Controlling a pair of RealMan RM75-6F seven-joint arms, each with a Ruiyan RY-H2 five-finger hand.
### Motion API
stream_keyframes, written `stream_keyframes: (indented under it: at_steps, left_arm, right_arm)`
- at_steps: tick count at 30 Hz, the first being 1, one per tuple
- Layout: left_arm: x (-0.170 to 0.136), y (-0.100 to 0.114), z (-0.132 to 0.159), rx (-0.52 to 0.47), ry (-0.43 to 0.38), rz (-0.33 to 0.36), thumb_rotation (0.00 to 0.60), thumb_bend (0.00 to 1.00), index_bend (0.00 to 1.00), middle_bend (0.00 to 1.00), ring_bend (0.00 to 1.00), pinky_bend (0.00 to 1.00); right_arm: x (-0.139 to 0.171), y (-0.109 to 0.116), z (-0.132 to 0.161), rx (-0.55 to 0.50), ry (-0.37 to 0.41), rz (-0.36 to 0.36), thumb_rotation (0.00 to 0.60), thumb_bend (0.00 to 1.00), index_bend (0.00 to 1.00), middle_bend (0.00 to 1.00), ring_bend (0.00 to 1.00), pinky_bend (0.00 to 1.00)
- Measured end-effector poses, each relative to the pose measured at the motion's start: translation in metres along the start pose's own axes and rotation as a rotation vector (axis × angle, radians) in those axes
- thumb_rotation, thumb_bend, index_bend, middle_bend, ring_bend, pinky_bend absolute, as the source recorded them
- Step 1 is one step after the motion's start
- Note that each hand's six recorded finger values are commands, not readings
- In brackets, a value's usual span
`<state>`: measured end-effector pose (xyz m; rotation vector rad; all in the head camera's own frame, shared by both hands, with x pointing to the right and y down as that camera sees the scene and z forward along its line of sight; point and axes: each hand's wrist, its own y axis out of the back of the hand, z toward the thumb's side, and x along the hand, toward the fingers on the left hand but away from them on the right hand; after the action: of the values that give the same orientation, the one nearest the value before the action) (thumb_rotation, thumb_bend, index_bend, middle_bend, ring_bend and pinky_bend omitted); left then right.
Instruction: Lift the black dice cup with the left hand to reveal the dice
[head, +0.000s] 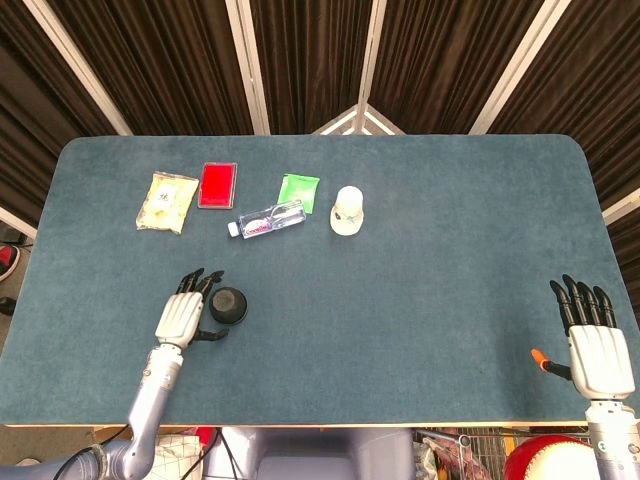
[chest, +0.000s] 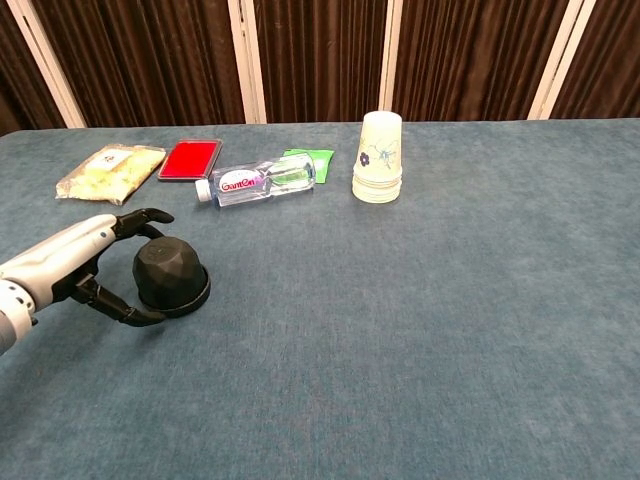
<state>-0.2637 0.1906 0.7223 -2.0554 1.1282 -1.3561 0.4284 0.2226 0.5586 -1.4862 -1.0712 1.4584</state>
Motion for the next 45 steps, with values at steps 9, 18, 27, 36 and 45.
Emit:
stream_keyframes:
  at_steps: [9, 18, 27, 36, 45]
  left_arm:
    - [0.004, -0.007, 0.001, 0.009, 0.016, -0.013, 0.6, 0.23, 0.12, 0.2, 0.0, 0.0]
    - [0.007, -0.01, 0.006, -0.006, 0.009, -0.007, 0.6, 0.35, 0.14, 0.24, 0.0, 0.0]
    - [0.008, -0.009, 0.001, -0.004, 0.024, -0.004, 0.6, 0.35, 0.14, 0.18, 0.0, 0.0]
    - [0.009, -0.012, -0.001, -0.003, 0.027, -0.024, 0.6, 0.32, 0.14, 0.18, 0.0, 0.0]
    - [0.009, -0.011, 0.001, 0.007, 0.031, -0.012, 0.6, 0.38, 0.17, 0.33, 0.0, 0.0]
  right_arm:
    - [0.0, 0.0, 0.0, -0.001, 0.0, 0.005, 0.6, 0.15, 0.04, 0.02, 0.03, 0.01]
    - [-0.001, -0.002, 0.0, -0.001, -0.003, 0.006, 0.6, 0.15, 0.04, 0.02, 0.03, 0.01]
    - [0.0, -0.003, -0.001, -0.001, -0.001, 0.012, 0.6, 0.15, 0.04, 0.02, 0.03, 0.01]
    - [0.002, -0.005, -0.002, 0.002, -0.01, 0.021, 0.6, 0.15, 0.04, 0.02, 0.03, 0.01]
    - [0.004, -0.003, -0.001, -0.001, -0.01, 0.019, 0.6, 0.15, 0.04, 0.02, 0.03, 0.01]
